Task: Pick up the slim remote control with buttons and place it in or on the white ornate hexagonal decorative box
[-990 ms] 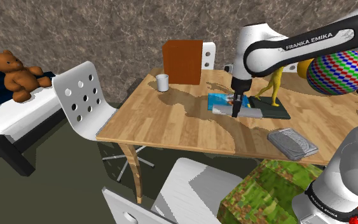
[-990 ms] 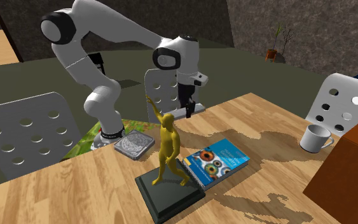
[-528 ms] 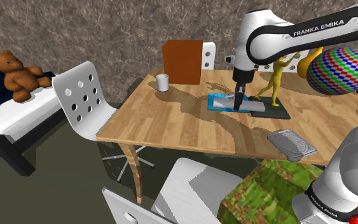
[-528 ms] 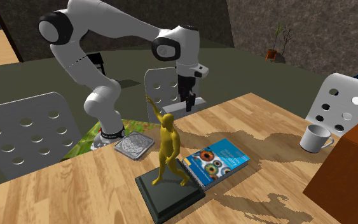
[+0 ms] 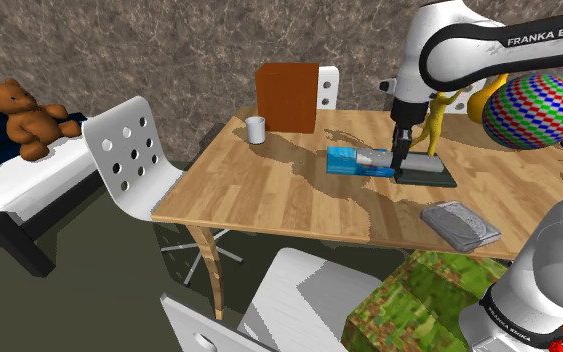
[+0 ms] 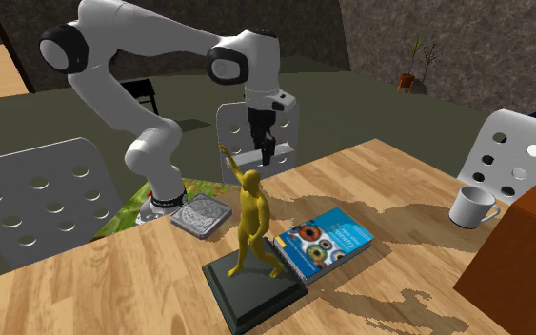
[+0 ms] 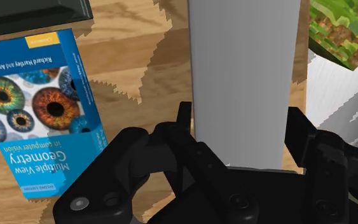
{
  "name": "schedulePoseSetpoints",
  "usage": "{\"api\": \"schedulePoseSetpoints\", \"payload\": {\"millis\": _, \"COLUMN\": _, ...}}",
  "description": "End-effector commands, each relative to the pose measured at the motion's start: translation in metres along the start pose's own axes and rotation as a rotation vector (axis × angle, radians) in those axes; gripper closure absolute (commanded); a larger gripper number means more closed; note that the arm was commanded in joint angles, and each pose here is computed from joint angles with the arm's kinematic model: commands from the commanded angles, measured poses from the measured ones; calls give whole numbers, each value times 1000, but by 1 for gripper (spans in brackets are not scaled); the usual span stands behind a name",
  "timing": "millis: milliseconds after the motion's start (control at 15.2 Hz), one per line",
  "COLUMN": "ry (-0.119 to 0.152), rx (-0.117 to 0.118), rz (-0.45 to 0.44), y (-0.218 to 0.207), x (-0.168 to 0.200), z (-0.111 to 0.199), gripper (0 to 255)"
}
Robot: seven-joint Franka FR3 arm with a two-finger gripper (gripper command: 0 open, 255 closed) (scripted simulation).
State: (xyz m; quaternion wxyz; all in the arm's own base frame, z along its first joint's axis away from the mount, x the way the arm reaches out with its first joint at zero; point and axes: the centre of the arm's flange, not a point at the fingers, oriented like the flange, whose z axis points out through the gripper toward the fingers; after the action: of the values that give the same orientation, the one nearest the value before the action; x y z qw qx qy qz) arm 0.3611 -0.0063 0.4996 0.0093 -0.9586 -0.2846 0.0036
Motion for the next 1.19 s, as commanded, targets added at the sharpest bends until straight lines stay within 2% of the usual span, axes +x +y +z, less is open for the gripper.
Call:
{"api": "schedulePoseSetpoints", "payload": {"millis": 0, "ry": 0, "rx": 0, "rz": -1, "y": 4, "x": -24, "z": 1, "gripper": 255}}
{"api": "schedulePoseSetpoints", "payload": {"millis": 792, "ry": 0, "rx": 0, "rz": -1, "y": 17, "x": -182, "z": 1, "gripper": 255}}
{"api": "schedulePoseSetpoints", "payload": {"millis": 858, "ry": 0, "rx": 0, "rz": -1, "y": 18, "x": -192, "z": 1, "gripper": 255}}
{"api": "schedulePoseSetpoints", "payload": {"millis": 1122, "ry": 0, "rx": 0, "rz": -1, "y": 18, "x": -192, "z": 22, "gripper": 255}}
